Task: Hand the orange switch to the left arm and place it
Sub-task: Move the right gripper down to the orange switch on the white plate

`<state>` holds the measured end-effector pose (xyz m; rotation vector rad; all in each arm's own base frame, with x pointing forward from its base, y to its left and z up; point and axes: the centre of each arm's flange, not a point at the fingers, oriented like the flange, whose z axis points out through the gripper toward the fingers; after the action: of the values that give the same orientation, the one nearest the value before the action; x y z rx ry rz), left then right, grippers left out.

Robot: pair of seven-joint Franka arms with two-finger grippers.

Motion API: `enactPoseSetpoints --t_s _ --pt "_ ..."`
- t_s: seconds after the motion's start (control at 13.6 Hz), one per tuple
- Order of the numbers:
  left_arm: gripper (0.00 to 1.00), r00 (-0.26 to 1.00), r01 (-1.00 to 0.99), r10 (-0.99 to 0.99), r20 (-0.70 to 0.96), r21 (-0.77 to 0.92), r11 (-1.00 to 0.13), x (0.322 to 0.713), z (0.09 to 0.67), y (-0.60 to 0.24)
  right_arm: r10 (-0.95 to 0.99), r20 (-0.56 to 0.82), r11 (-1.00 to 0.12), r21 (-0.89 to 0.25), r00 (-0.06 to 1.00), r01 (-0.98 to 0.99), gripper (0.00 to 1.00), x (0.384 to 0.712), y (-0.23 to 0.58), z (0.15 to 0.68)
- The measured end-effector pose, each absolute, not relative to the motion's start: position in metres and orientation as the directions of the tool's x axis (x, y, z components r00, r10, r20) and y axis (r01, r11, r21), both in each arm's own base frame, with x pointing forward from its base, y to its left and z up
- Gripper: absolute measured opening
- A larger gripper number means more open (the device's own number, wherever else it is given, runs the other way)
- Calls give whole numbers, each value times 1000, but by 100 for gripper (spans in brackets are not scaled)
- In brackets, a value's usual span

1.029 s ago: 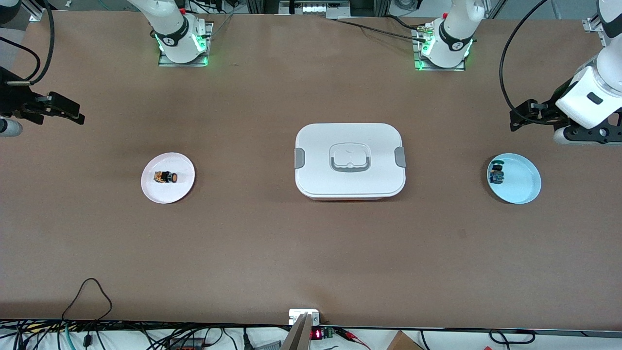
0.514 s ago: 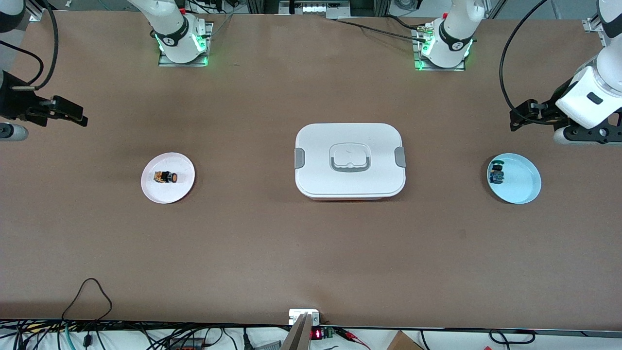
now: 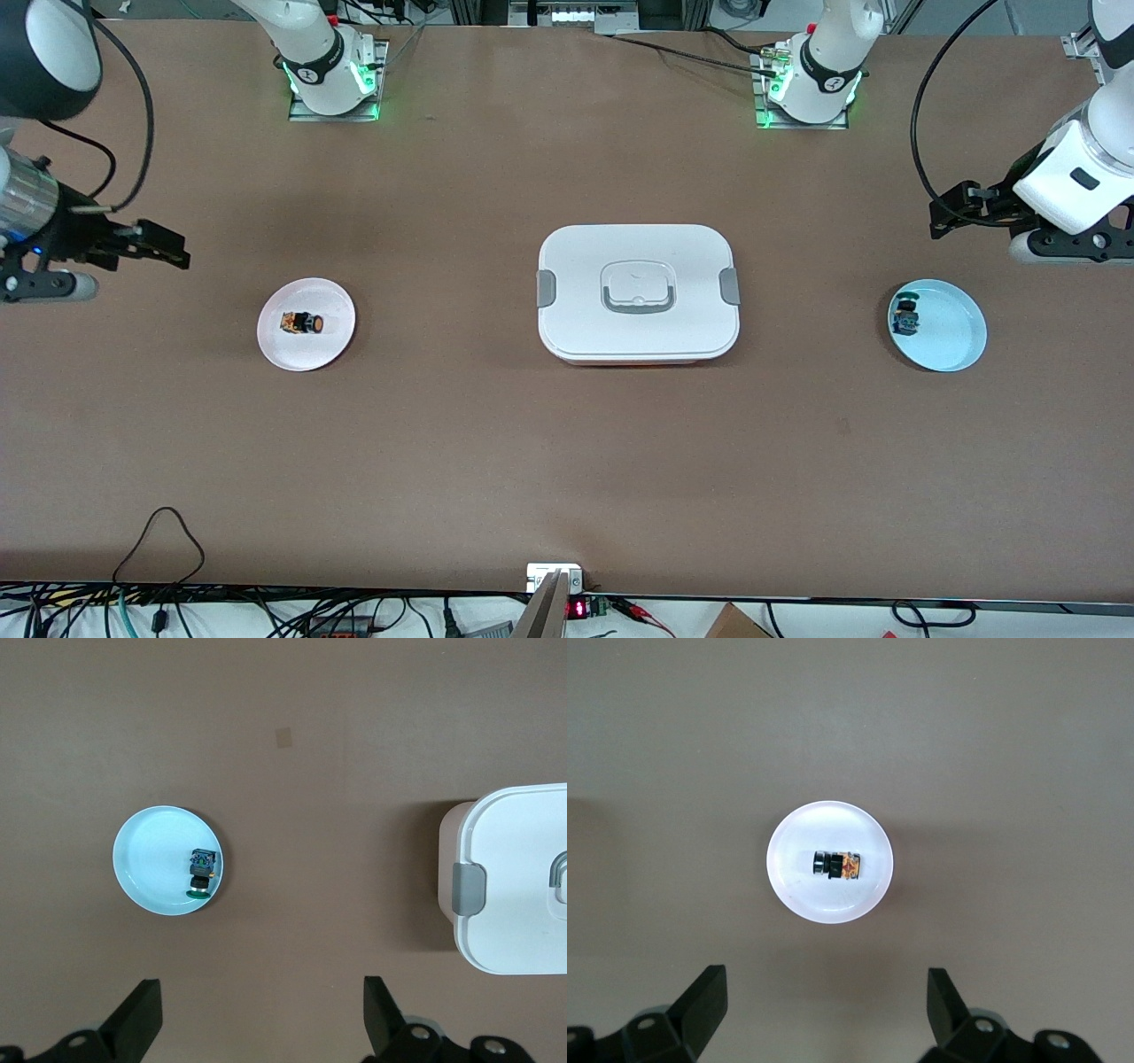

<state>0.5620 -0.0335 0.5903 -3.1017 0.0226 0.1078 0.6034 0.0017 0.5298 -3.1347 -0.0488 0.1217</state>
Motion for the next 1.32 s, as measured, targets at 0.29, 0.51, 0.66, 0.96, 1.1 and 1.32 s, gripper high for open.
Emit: enactPoseSetpoints --t_s 0.29,0.51,0.66,0.96,1.1,1.32 --pt "100 997 -16 -13 -70 -37 -999 562 590 -34 30 -90 -1000 2 995 30 100 622 2 487" --pt "100 997 -16 -13 -70 -37 -999 562 590 -34 31 -76 -1000 4 997 31 100 623 4 439" --pt "100 997 -16 -13 -70 -37 -999 562 590 -34 31 -61 -1000 5 998 31 100 617 4 398" --pt "100 997 -16 -13 -71 -37 -999 562 590 -34 41 -43 -999 8 998 41 100 597 10 338" --pt "100 997 -16 -13 -72 -37 -999 562 590 -34 45 -36 -999 10 998 45 100 588 12 315" --pt "100 997 -16 -13 -72 -38 -999 562 590 -34 45 -50 -999 15 998 46 100 582 12 282"
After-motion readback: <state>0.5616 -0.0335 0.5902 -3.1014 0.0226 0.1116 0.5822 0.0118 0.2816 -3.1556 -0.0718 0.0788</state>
